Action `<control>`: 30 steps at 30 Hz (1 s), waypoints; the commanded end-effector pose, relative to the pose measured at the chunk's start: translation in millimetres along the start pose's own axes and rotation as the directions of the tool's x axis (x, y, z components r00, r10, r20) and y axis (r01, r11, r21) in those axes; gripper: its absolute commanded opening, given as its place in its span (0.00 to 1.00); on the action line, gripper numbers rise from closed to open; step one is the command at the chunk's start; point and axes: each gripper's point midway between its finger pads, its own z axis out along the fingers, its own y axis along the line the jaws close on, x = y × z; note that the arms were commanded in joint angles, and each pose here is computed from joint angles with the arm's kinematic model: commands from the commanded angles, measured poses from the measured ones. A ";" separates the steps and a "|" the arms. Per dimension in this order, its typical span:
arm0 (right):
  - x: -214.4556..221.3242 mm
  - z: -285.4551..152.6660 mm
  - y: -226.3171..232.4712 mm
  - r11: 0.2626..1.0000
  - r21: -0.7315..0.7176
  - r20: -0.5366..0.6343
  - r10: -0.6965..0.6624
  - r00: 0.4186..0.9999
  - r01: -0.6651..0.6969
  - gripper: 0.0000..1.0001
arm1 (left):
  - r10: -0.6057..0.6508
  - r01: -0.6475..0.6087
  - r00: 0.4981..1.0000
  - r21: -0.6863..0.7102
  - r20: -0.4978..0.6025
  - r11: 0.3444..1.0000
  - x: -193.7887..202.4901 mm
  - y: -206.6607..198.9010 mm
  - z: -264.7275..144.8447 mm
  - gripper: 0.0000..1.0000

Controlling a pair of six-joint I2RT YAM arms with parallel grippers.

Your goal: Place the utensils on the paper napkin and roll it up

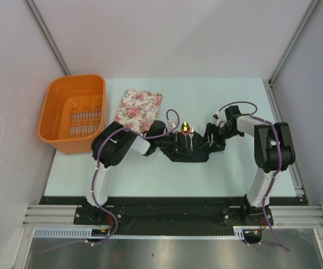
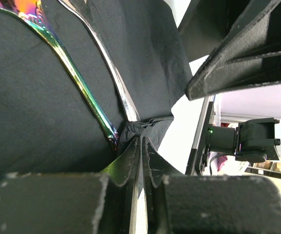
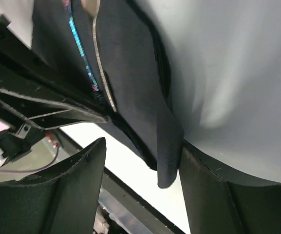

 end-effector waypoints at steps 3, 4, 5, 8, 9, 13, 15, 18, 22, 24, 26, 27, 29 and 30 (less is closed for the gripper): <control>7.7 -4.1 20.6 0.990 -0.139 -0.014 0.013 1.000 -0.015 0.63 | 0.018 -0.018 1.000 -0.026 0.002 1.000 -0.3 10.0 -0.1 0.09; 12.0 -5.0 21.9 0.987 -0.156 -0.020 0.023 1.000 -0.026 0.63 | 0.018 -0.018 1.000 -0.027 0.003 0.999 -0.5 10.2 -0.1 0.09; 9.1 -8.9 23.1 0.984 -0.174 -0.002 0.024 1.000 -0.024 0.61 | 0.019 -0.019 1.000 -0.026 0.004 0.999 -0.8 9.6 -0.2 0.09; 7.3 -17.7 30.4 0.975 -0.218 0.025 0.047 0.999 -0.041 0.56 | 0.020 -0.020 1.000 -0.024 0.003 1.000 -1.1 9.2 -0.9 0.09; 7.0 -19.1 30.9 0.975 -0.217 0.029 0.052 0.998 -0.044 0.56 | 0.020 -0.020 1.000 -0.025 0.004 0.999 -1.1 9.2 -1.1 0.09; 8.8 -21.8 34.1 0.964 -0.258 0.021 0.079 0.997 -0.071 0.51 | 0.021 -0.021 1.000 -0.023 0.004 1.000 -1.1 8.8 -1.1 0.09; 9.4 -22.6 34.1 0.959 -0.271 0.022 0.091 0.996 -0.082 0.47 | 0.021 -0.021 1.000 -0.025 0.006 0.999 -1.5 9.2 -1.0 0.09; 7.8 -19.6 30.4 0.963 -0.253 0.022 0.100 0.995 -0.091 0.53 | 0.023 -0.023 1.000 -0.024 0.003 0.999 -0.4 8.9 -0.8 0.09; 13.2 -12.5 22.7 0.972 -0.210 -0.005 0.108 0.994 -0.107 0.66 | 0.026 -0.026 1.000 -0.023 0.010 0.999 -3.1 8.0 -1.6 0.09; 17.3 -7.5 17.4 0.976 -0.185 -0.025 0.116 0.993 -0.119 0.68 | 0.021 -0.021 1.000 -0.024 0.007 0.999 -1.9 8.7 -0.9 0.09; 22.8 -2.0 10.9 0.981 -0.150 -0.047 0.116 0.992 -0.122 0.69 | 0.021 -0.021 1.000 -0.025 0.008 0.999 -2.2 9.3 -1.4 0.09; 25.1 -0.3 8.7 0.983 -0.139 -0.056 0.113 0.992 -0.120 0.69 | 0.019 -0.019 1.000 -0.026 0.007 0.999 -1.7 9.6 -1.5 0.09; 29.4 0.7 4.1 0.988 -0.105 -0.073 0.106 0.992 -0.113 0.69 | 0.022 -0.022 1.000 -0.025 0.006 0.999 -1.5 9.2 -1.0 0.09; 30.3 0.6 2.3 0.989 -0.094 -0.076 0.106 0.992 -0.113 0.69 | 0.023 -0.023 1.000 -0.025 0.008 0.999 -2.3 9.0 -1.5 0.09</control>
